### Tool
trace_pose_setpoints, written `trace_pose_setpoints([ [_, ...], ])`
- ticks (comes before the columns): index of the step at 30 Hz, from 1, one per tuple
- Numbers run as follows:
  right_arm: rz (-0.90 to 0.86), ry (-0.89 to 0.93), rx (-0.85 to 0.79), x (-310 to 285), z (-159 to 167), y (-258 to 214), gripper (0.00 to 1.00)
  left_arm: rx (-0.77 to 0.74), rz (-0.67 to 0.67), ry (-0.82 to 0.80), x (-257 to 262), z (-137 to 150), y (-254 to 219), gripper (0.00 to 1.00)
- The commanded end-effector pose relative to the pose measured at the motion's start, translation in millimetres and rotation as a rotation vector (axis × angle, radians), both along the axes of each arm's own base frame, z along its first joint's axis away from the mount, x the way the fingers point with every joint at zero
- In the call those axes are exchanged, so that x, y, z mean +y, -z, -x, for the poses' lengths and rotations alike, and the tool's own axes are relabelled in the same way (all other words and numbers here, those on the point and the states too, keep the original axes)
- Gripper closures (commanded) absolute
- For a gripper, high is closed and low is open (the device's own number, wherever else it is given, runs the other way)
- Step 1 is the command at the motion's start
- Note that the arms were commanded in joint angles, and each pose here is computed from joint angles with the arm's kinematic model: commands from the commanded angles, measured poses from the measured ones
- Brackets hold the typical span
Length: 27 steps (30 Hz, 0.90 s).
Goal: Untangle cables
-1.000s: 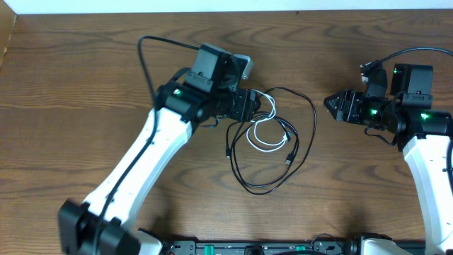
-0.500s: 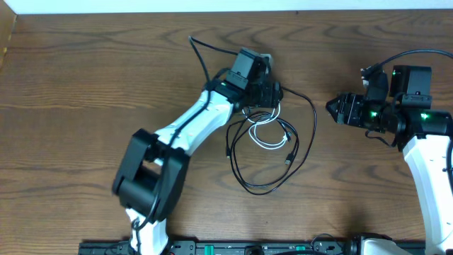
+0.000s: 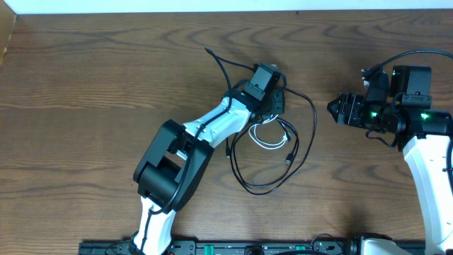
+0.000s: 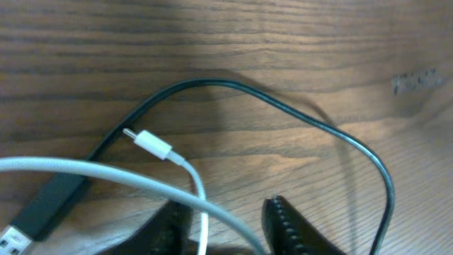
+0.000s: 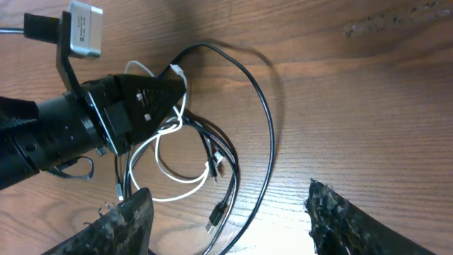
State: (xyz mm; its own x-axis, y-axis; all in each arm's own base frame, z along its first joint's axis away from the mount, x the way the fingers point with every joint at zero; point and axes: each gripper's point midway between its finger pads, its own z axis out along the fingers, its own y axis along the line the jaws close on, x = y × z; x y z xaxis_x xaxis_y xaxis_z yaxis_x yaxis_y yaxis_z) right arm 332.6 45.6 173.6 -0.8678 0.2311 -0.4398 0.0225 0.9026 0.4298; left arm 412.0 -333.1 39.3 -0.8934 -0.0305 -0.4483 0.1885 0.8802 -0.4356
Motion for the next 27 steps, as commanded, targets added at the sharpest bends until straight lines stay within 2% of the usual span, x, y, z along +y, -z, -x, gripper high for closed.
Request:
trace_pose_setpoints([
  [1,0.002,0.004,0.005,0,0,1,0.34,-0.019,-0.003,-0.024,1,-7,-5,0.92],
  [5,0.002,0.004,0.003,0,-1,1,0.33,-0.068,0.058,0.007,5,-12,-46,0.92],
  [8,0.002,0.004,0.001,0,-1,0,0.33,-0.154,0.173,0.055,11,-8,-123,0.92],
  [14,0.002,0.004,0.001,0,-1,0,0.32,-0.259,0.477,0.147,20,40,-270,0.93],
  [19,-0.011,-0.004,-0.003,3,-1,-1,0.32,-0.433,0.566,0.168,49,75,-355,0.93],
  [27,-0.116,-0.071,-0.038,22,-3,-13,0.33,-0.697,0.715,0.144,104,112,-468,0.93],
])
